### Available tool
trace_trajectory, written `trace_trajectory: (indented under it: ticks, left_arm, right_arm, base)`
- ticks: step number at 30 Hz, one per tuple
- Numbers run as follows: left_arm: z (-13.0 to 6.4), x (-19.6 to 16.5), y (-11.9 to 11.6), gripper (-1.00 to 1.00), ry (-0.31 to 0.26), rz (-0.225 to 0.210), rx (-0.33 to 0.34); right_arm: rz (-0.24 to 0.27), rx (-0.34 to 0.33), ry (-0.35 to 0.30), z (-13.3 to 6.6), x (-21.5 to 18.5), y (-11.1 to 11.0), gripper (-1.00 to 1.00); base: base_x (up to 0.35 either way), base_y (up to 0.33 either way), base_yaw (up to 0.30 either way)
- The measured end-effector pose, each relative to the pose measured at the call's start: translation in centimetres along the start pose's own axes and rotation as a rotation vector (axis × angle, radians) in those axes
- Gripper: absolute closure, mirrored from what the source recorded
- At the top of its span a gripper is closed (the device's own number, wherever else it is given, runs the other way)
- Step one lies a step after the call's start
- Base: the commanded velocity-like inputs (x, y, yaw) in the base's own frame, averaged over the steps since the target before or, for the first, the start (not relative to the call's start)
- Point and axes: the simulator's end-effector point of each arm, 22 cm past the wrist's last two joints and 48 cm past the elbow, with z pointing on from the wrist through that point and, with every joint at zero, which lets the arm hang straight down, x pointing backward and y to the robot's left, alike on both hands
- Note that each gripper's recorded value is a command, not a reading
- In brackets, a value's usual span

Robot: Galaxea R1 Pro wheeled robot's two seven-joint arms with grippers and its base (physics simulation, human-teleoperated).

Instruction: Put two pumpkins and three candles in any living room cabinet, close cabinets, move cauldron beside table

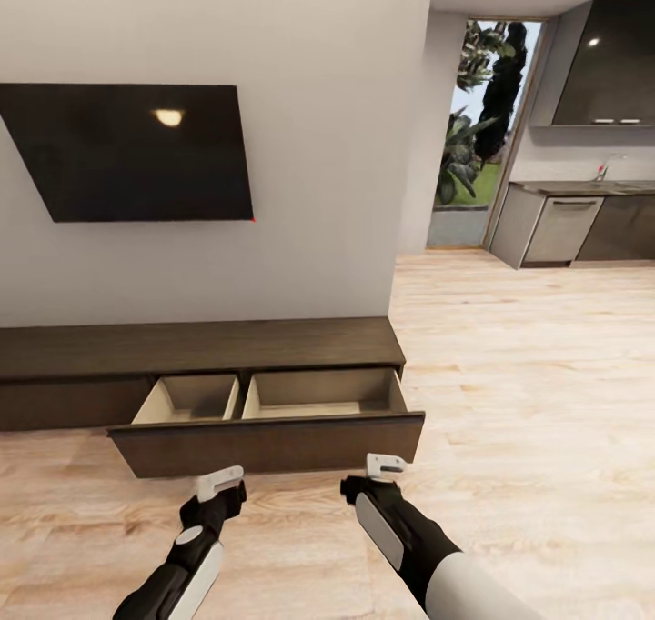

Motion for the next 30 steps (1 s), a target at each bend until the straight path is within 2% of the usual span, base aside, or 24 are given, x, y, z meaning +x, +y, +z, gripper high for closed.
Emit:
trace_trajectory:
  ticks: [5,8,10,12,17,25,30]
  left_arm:
    - [0.5,1.1,-0.3,-1.00,-0.019,-0.011,0.001]
    - [0.7,2.3,-0.9,-1.00,-0.013,0.002,0.010]
    - [0.8,2.5,-1.4,-1.00,-0.034,0.006,0.019]
    - [0.9,2.8,-1.9,-1.00,-0.050,0.014,0.028]
    - [1.4,4.9,-2.2,-1.00,-0.039,0.050,0.037]
    - [2.2,6.3,-2.2,-1.00,-0.036,0.057,0.037]
    - [2.7,7.1,-2.1,-1.00,-0.036,0.059,0.038]
  right_arm:
    - [-0.005,-0.005,-0.075,0.5,-0.8,0.6,-1.00]
    - [-0.010,-0.015,-0.145,0.7,-1.6,1.3,-1.00]
    - [-0.011,-0.018,-0.178,0.9,-1.8,1.5,-1.00]
    - [-0.013,-0.017,-0.187,1.2,-1.6,1.5,-1.00]
    - [-0.014,-0.015,-0.192,1.9,-1.1,1.4,-1.00]
    - [-0.007,-0.005,-0.211,3.2,-0.3,1.0,-1.00]
    - [-0.046,0.006,-0.206,4.3,1.5,0.7,-1.00]
  base:
    - [0.000,0.000,0.000]
    - [0.000,0.000,0.000]
    - [0.000,0.000,0.000]
    - [0.000,0.000,0.000]
    - [0.000,0.000,0.000]
    - [0.000,0.000,0.000]
    - [0.000,0.000,0.000]
